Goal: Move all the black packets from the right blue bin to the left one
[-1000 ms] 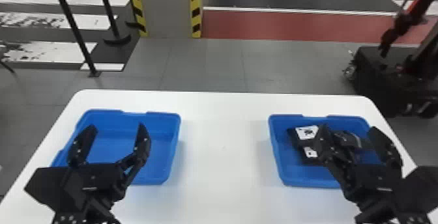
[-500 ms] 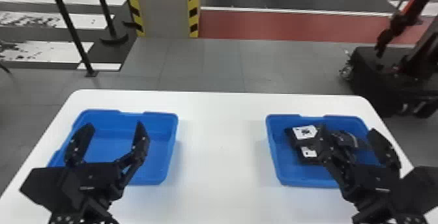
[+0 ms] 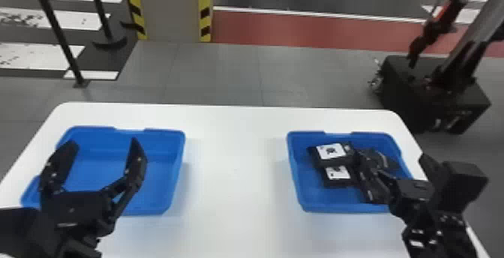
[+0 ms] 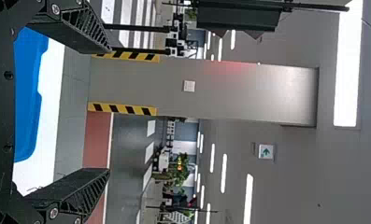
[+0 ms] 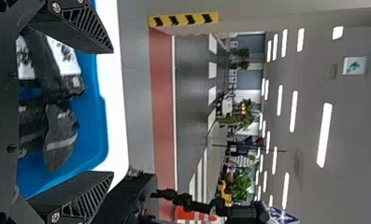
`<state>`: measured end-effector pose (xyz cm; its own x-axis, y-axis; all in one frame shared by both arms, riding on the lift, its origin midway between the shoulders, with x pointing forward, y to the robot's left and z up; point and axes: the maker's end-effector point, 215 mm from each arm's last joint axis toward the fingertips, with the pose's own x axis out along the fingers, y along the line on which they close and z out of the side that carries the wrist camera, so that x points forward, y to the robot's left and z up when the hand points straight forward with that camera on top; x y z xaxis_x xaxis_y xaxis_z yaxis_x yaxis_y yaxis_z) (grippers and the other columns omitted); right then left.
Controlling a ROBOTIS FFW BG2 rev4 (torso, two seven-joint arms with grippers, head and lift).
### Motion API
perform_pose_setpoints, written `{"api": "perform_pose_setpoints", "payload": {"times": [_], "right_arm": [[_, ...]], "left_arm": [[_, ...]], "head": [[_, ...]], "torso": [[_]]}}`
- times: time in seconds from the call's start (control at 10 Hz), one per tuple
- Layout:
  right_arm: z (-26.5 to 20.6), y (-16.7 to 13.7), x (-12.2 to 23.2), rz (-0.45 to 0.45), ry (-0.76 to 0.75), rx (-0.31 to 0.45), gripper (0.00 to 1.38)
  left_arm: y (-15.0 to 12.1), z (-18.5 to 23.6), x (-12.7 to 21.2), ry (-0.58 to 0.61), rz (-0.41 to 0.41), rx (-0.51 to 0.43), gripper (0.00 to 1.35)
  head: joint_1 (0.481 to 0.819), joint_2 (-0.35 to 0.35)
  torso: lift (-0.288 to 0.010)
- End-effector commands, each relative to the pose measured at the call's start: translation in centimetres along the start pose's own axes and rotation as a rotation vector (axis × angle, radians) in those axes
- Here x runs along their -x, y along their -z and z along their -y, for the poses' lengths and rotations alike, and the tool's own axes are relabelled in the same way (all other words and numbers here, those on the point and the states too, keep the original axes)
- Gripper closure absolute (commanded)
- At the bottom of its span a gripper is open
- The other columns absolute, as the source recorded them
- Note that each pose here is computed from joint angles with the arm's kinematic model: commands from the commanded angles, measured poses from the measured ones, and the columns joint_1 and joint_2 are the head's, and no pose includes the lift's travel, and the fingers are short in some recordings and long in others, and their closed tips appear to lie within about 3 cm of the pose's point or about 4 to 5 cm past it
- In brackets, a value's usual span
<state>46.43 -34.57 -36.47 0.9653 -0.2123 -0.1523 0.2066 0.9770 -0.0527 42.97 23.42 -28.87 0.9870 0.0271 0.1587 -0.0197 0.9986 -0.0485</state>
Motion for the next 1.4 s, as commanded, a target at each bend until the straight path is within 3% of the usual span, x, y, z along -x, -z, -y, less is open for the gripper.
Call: {"api": "perform_pose_setpoints", "payload": {"times": [0.0, 0.2, 0.7, 1.3], "right_arm": [[2.5, 2.4, -2.0, -0.068, 0.048, 0.033, 0.1], [3.0, 4.6, -4.7, -0.116, 0.045, 0.01, 0.09], [3.2, 7.0, -9.0, -0.188, 0.056, -0.03, 0.09], [3.0, 8.6, -11.2, -0.28, 0.056, -0.02, 0.09]], "left_arm": [[-0.6, -0.1, 0.2, -0.005, 0.02, 0.007, 0.13], [-0.4, -0.5, 0.3, -0.015, 0.015, 0.022, 0.16], [-0.1, -0.6, 0.5, -0.023, 0.007, 0.04, 0.2], [1.0, -0.1, 0.1, 0.004, -0.034, 0.039, 0.2]], "head": [[0.695, -0.125], [0.695, -0.17], [0.695, -0.175], [0.695, -0.186]], "torso": [[-0.11], [-0.11], [-0.11], [-0.11]]}}
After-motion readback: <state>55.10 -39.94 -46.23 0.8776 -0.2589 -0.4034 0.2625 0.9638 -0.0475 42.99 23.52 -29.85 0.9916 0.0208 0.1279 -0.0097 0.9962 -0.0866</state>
